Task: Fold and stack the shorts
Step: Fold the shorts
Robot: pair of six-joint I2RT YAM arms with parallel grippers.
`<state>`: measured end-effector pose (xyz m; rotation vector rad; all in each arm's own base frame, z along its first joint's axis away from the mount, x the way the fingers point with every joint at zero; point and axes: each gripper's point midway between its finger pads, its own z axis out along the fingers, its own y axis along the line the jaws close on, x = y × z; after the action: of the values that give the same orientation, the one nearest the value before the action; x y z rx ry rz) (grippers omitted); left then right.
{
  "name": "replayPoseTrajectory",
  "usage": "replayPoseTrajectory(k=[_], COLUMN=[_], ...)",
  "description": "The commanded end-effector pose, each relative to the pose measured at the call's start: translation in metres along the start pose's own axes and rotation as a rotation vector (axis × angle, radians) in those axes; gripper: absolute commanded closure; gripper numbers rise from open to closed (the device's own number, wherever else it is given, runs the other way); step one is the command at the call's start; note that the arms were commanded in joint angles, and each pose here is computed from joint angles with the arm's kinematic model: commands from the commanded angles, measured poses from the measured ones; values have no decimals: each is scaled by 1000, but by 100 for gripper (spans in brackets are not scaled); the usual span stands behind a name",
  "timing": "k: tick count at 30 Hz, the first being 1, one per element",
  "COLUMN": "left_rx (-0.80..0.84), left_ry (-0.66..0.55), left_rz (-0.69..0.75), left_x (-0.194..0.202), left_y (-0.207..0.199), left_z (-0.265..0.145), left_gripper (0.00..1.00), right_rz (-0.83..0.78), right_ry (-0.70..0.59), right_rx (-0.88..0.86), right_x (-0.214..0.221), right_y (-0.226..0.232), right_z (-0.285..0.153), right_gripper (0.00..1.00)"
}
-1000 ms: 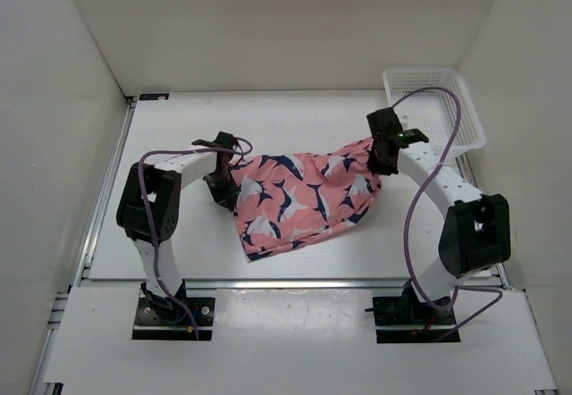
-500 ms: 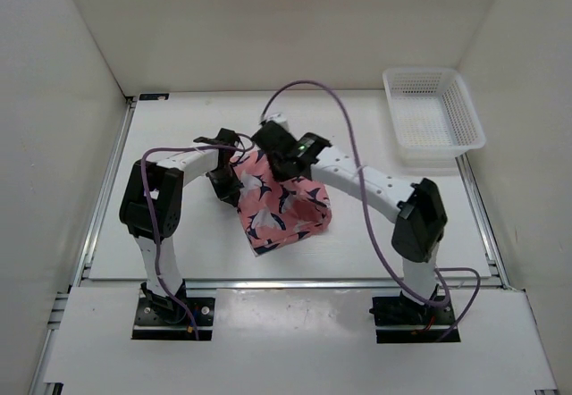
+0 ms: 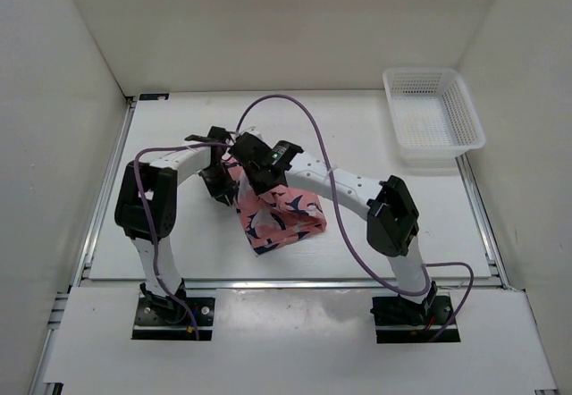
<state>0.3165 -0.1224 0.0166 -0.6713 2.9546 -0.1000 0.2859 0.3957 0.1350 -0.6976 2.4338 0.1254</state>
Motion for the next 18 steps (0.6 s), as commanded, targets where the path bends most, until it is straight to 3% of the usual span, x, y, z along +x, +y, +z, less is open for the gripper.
replayPoseTrajectory(k=[1, 3, 4, 8, 11, 13, 15, 18], left_rx=[54, 65, 87, 106, 135, 176, 242, 283], left_ry=[-65, -106, -146, -214, -235, -220, -209, -176], left_rz=[-27, -40, -55, -69, -58, -10, 32, 80], left_x=[-21, -32, -44, -61, -61, -51, -43, -28], left_y=[9, 15, 19, 31, 28, 9, -11, -42], left_z=[-45, -62, -80, -119, -138, -142, -147, -135], left_gripper=[79, 72, 65, 64, 73, 87, 90, 90], right_rz=[20, 8, 12, 34, 75, 129, 165, 226], right_ry=[-47, -71, -82, -116, -130, -138, -85, -14], right_rx=[-118, -142, -146, -160, -147, -116, -85, -81], right_x=[-21, -21, -22, -18, -10, -9, 7, 20], right_y=[21, 24, 23, 11, -3, -25, -39, -61], right_z=[-14, -24, -28, -55, -67, -69, -53, -31], right_gripper=[59, 21, 17, 14, 27, 62, 94, 100])
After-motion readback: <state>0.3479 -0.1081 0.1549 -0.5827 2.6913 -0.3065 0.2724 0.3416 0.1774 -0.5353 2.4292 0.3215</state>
